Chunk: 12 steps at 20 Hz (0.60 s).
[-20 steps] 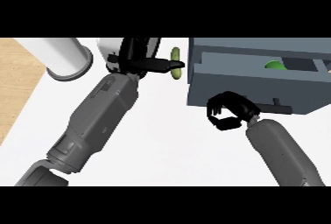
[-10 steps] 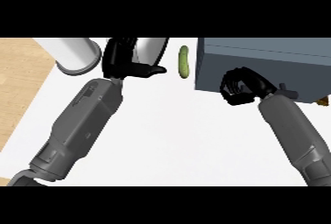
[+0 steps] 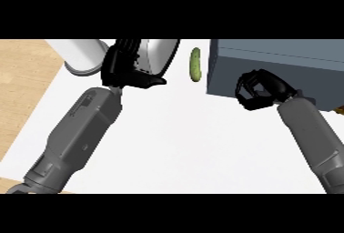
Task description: Pick up the cup, place it into the drawer and close the drawer
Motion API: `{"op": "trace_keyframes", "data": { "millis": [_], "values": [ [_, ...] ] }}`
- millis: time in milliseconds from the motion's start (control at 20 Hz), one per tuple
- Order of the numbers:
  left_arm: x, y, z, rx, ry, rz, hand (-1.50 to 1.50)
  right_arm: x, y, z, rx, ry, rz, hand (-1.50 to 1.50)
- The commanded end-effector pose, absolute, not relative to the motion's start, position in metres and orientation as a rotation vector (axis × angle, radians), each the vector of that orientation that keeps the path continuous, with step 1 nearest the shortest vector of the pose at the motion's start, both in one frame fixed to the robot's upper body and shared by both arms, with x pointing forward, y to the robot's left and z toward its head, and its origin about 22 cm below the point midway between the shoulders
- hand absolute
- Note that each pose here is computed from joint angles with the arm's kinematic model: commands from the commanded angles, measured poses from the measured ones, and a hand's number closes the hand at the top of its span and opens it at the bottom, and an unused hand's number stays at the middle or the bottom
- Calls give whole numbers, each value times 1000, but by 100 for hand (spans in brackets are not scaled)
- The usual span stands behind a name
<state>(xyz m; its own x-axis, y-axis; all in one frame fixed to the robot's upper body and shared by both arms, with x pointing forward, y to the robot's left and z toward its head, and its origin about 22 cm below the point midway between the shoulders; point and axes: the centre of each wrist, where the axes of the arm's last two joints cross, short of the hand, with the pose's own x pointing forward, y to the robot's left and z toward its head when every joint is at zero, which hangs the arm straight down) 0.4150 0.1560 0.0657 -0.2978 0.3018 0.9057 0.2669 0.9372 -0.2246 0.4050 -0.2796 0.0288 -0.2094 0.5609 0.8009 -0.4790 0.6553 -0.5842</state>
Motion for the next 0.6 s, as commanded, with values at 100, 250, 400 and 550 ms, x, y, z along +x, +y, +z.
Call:
{"op": "trace_keyframes", "data": {
  "millis": [100,250,400,550],
  "values": [
    [411,163,60,-447,-1885,19,-150,437,-311,118,-327,-1622,845,150],
    [412,163,63,-459,-1877,35,-150,435,-314,117,-299,-1633,820,150],
    [409,164,59,-458,-1878,16,-150,434,-325,129,-280,-1630,820,150],
    [406,167,55,-478,-1869,27,-150,431,-330,132,-271,-1619,828,150]
  ]
}}
